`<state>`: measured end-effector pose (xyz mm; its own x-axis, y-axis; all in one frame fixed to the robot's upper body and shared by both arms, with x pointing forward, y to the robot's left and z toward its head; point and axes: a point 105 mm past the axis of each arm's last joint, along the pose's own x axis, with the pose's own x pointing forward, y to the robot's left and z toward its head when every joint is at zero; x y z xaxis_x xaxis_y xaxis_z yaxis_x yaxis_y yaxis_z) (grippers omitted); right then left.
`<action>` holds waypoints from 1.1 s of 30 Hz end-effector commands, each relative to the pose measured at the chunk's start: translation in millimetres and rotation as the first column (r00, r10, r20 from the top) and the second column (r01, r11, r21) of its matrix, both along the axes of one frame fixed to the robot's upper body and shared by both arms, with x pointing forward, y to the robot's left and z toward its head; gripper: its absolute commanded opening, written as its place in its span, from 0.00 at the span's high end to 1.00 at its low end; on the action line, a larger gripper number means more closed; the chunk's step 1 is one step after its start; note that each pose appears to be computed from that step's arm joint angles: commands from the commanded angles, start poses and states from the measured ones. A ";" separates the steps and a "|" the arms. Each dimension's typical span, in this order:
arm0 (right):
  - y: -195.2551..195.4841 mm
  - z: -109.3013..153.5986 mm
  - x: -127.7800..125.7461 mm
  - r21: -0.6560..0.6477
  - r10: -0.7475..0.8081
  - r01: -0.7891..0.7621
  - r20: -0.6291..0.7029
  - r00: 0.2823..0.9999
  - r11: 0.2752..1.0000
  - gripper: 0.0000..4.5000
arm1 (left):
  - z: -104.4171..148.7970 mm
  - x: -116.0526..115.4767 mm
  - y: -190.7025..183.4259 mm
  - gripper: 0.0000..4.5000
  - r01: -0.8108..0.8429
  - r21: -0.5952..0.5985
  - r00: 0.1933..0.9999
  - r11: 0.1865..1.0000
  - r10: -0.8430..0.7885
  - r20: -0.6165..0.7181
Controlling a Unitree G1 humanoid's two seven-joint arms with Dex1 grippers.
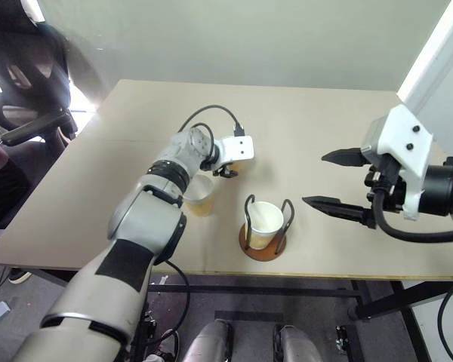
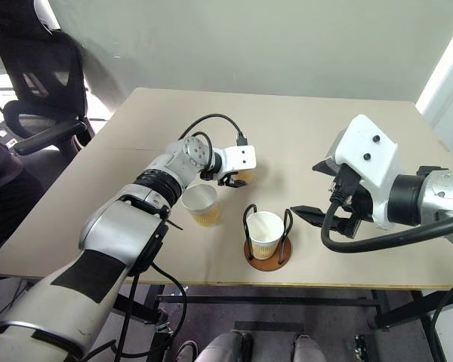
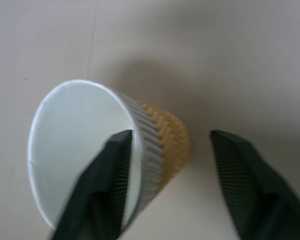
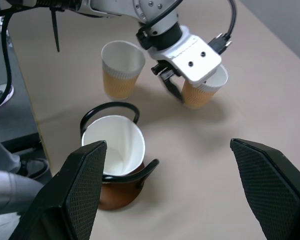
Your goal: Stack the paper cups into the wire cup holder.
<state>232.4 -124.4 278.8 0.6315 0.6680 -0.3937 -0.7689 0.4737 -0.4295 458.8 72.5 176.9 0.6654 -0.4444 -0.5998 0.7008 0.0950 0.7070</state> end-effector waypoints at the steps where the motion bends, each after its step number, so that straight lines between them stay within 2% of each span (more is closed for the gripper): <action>1: -3.4 14.1 -1.5 0.018 -0.025 0.024 0.062 0.998 1.000 0.09 | 9.5 3.1 -3.5 0.70 0.013 0.015 0.998 1.000 -0.014 0.066; 5: -4.8 13.7 -0.8 0.021 -0.038 0.037 0.060 0.997 0.999 0.09 | 16.6 4.6 0.2 0.99 0.015 0.035 0.996 0.999 -0.018 0.091; 11: -3.8 19.7 -7.6 0.037 0.012 -0.015 0.071 0.997 0.999 0.09 | 52.2 -5.8 5.6 0.99 0.113 -0.034 0.993 0.993 -0.112 0.035; 14: -6.2 21.7 -12.2 0.039 0.034 -0.037 0.070 0.997 0.999 0.09 | 69.7 -11.2 8.8 0.99 0.160 -0.031 0.987 0.987 -0.159 0.032; 15: -8.2 25.0 -15.0 0.041 0.043 -0.046 0.074 0.996 0.998 0.09 | 83.6 -16.3 9.7 0.99 0.191 -0.060 0.981 0.980 -0.190 0.022; 18: -16.5 30.9 -23.5 0.039 0.058 -0.062 0.076 0.995 0.997 0.09 | 127.7 -45.2 3.8 0.99 0.316 -0.285 0.931 0.905 -0.354 -0.090; 19: -18.6 31.1 -24.5 0.038 0.059 -0.062 0.074 0.995 0.997 0.09 | 135.0 -50.8 2.3 0.99 0.338 -0.322 0.916 0.884 -0.388 -0.104; 22: -26.0 29.0 -24.0 0.024 0.036 -0.038 0.087 0.996 0.999 0.09 | 157.2 -54.5 3.8 0.99 0.396 -0.239 0.913 0.887 -0.408 0.000; 24: -27.7 28.4 -23.8 0.023 0.030 -0.033 0.103 0.994 0.999 0.09 | 172.8 -67.6 -0.9 0.99 0.462 -0.281 0.876 0.841 -0.483 -0.006; 26: -27.1 27.8 -24.5 0.022 0.039 -0.042 0.113 0.993 0.999 0.09 | 183.4 -78.7 -4.3 0.99 0.499 -0.319 0.843 0.806 -0.537 -0.039; 29: -27.4 27.2 -25.6 0.015 0.046 -0.048 0.124 0.991 0.999 0.09 | 192.5 -88.9 -3.6 0.99 0.498 -0.331 0.831 0.801 -0.550 -0.083; 33: -27.2 25.2 -26.3 0.007 0.049 -0.051 0.139 0.989 0.999 0.09 | 187.5 -128.3 -7.8 0.99 0.587 -0.391 0.699 0.709 -0.687 -0.197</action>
<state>209.8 -152.2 291.8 0.6226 0.7028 -0.3440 -0.7633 0.4488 -0.4647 354.8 83.8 364.6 0.1303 -0.8646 -0.4854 0.8369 -0.1666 0.5214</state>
